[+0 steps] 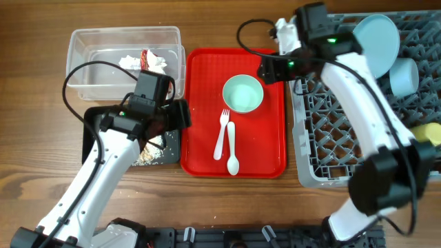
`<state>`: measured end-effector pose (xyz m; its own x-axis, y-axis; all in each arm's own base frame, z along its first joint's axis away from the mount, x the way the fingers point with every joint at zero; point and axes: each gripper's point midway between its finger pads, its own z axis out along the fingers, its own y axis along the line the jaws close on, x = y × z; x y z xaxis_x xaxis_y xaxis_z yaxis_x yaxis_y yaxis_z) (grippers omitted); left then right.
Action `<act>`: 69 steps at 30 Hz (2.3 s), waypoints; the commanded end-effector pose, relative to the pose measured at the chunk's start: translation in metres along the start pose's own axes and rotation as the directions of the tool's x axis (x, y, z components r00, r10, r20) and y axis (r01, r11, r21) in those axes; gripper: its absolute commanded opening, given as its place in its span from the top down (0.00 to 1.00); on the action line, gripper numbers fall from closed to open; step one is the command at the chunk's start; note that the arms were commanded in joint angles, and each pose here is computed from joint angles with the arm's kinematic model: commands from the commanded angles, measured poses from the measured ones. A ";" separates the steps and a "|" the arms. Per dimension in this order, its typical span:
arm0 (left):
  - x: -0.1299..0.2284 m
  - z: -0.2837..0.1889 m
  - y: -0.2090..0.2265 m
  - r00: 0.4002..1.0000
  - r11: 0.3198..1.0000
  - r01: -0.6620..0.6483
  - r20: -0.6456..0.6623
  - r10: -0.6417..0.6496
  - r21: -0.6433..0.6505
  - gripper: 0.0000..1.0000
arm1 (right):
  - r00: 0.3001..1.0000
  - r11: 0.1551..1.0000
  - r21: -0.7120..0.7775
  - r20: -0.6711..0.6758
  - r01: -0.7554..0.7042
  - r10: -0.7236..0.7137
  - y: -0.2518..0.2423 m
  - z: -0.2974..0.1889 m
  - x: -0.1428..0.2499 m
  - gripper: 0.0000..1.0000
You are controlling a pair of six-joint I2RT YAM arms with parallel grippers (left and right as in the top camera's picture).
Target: Sort waste into correct bins and load items into the dishwasher rack
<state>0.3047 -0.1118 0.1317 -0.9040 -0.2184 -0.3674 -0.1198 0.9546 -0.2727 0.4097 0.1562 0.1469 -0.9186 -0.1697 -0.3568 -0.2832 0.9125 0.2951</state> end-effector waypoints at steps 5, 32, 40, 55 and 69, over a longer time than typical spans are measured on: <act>-0.003 -0.005 0.001 1.000 1.000 0.017 0.018 -0.017 0.005 0.26 | 0.954 0.979 0.106 -0.227 -0.177 0.197 -0.025 0.102 0.044 0.47; -0.005 -0.005 0.000 0.999 1.000 0.016 0.028 -0.016 0.010 0.23 | 0.869 0.136 0.866 0.491 -0.480 -0.060 -0.192 -0.201 -0.054 0.96; -0.007 -0.005 -0.001 0.999 1.000 0.015 0.035 -0.016 0.014 0.22 | 0.959 0.161 0.946 0.283 -0.281 0.009 -0.216 -0.098 -0.047 0.96; -0.010 -0.005 -0.003 0.999 1.000 0.014 0.046 -0.015 0.021 0.21 | 0.967 0.474 0.852 0.133 -0.224 0.219 -0.191 -0.016 -0.001 0.96; -0.010 -0.005 -0.003 0.999 1.000 0.014 0.046 -0.015 0.021 0.21 | 0.942 0.706 0.672 -0.038 -0.223 0.334 -0.148 0.011 0.030 0.87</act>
<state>0.3109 -0.1139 0.1352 -0.8929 -0.2252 -0.3899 -0.1147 0.9512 -0.2866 0.4323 0.0048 0.0886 -0.9628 0.1233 -0.2404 0.2125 0.8950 -0.3922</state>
